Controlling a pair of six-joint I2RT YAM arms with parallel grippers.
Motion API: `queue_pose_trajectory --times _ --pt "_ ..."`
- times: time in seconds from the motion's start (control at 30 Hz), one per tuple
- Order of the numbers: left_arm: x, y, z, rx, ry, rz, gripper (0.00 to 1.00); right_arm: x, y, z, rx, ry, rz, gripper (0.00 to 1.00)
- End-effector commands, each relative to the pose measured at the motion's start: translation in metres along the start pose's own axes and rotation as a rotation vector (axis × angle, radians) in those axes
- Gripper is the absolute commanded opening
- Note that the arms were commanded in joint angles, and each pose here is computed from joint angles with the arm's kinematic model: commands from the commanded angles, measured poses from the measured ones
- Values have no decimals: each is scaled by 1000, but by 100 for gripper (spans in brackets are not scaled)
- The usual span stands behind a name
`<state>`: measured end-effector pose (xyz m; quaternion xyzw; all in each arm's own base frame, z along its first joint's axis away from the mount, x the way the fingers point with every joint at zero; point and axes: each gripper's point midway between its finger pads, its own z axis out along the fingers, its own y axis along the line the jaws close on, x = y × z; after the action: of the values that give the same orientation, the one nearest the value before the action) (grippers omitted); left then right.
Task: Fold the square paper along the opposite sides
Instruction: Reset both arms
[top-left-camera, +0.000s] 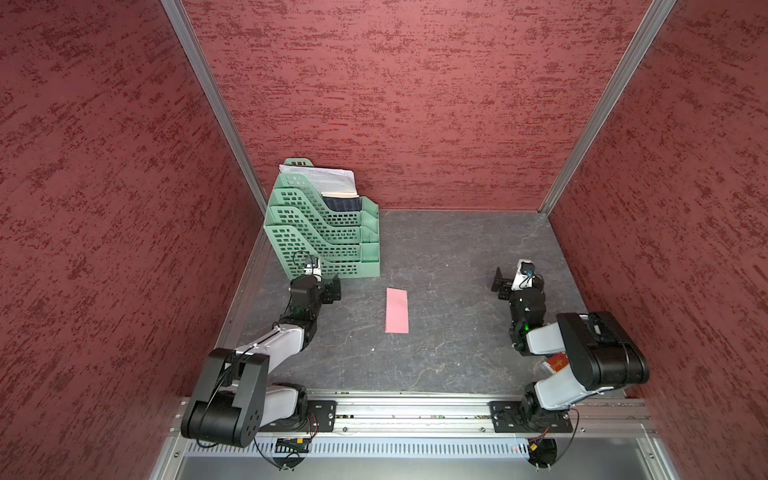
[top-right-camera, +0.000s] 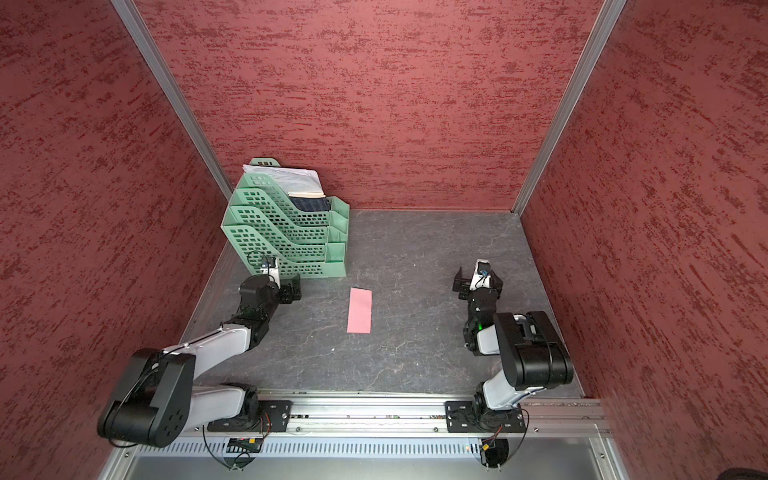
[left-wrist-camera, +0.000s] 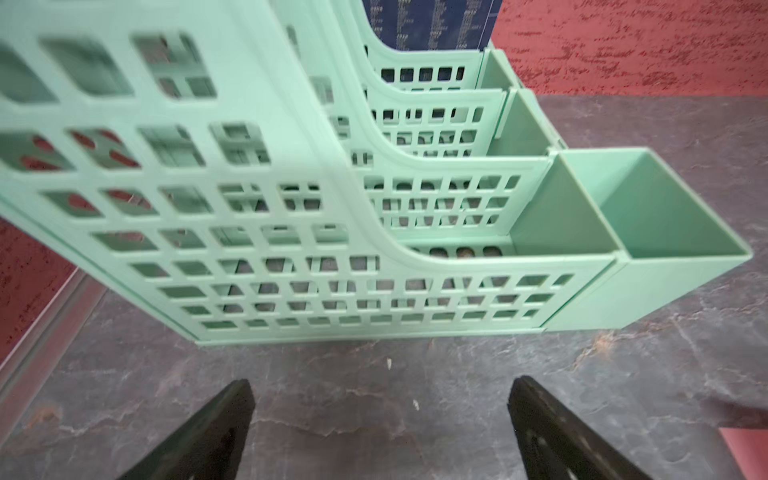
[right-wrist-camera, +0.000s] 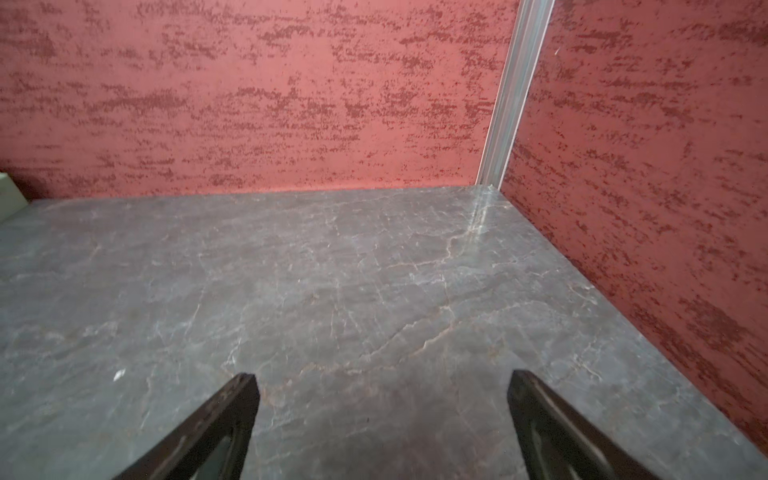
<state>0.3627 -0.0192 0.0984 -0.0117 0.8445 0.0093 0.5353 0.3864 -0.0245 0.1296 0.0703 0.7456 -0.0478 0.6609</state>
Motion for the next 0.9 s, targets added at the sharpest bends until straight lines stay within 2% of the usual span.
queue_pose_trajectory --times 0.0,0.07,0.13,0.2,0.23,0.27,0.3,0.5,0.87 --pt "-49 1 4 -2 -208 37 100 7 7 3 -53 48 40 99" --pt "-44 10 7 -38 -282 17 100 7 5 1 -40 43 41 99" --pt "-33 35 11 -85 -294 -78 100 6 4 -2 -39 27 43 99" --pt "-28 32 27 -58 -176 -82 100 6 5 2 -41 44 40 99" --pt "-32 34 29 -21 -199 -98 100 7 8 5 -52 59 35 99" --pt "-28 35 30 -16 -162 -113 100 7 11 9 -65 73 27 99" --pt "-33 35 30 -15 -192 -107 100 9 15 13 -81 97 18 99" --pt "-29 35 29 -15 -172 -110 100 12 28 15 -154 126 -9 99" --pt "-30 35 28 -17 -184 -106 100 12 35 16 -181 133 -26 99"
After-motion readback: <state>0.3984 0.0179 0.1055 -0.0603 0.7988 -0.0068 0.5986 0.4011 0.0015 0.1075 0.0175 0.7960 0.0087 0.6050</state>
